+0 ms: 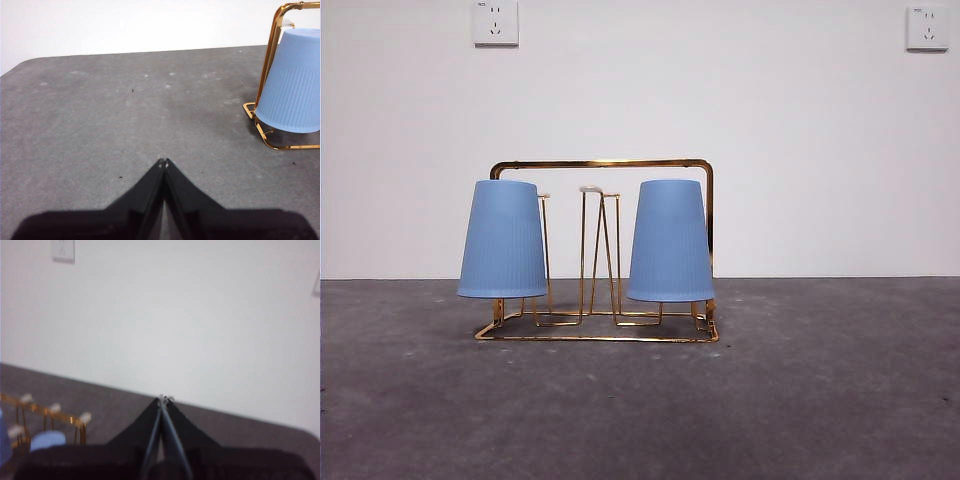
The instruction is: Pick up cup 1,put cup 1 in the cup rack,pick up cup 2,put cup 2 in the cup rack
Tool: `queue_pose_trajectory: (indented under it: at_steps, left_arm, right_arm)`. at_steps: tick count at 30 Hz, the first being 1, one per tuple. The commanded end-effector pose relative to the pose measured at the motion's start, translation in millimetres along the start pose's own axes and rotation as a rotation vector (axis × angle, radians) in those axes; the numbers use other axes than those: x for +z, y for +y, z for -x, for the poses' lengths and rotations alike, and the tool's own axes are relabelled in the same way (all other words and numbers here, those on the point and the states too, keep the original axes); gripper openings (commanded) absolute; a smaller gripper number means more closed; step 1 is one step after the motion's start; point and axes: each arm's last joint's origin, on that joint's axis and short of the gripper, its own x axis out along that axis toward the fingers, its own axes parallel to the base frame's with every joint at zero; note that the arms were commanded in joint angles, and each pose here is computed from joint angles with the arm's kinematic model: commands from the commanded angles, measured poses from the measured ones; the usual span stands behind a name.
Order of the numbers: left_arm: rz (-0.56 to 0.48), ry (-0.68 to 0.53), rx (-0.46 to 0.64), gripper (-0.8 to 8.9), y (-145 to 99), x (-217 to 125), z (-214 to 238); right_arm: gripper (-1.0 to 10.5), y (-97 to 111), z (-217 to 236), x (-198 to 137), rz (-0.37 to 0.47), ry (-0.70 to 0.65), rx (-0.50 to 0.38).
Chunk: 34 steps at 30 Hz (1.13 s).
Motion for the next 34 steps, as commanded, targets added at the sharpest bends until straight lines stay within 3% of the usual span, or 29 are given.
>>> queue_pose_trajectory:
  at_steps: [1, 8, 14, 26, 34]
  left_arm:
    - [0.01, 0.003, 0.001, -0.01, 0.3, -2.8, -1.1]
    - [0.01, 0.003, 0.001, -0.01, 0.3, -2.8, -1.1]
    - [0.01, 0.003, 0.001, -0.01, 0.3, -2.7, -1.1]
    - [0.01, 0.003, 0.001, -0.01, 0.3, -2.8, -1.1]
    - [0.011, 0.006, 0.001, -0.01, 0.3, -2.9, -1.3]
  right_arm:
    - [0.0, 4.8, -6.4, -39.6, -0.006, 0.043, 0.005]
    - [0.0, 15.8, -11.7, -117.7, -0.07, 0.061, -0.002]
    - [0.0, 22.3, -10.7, -162.6, -0.105, 0.074, -0.025]
    - [0.0, 29.4, -10.9, -216.3, -0.173, 0.163, -0.061]
    - [0.0, 30.1, -9.9, -221.8, -0.185, 0.222, -0.07]
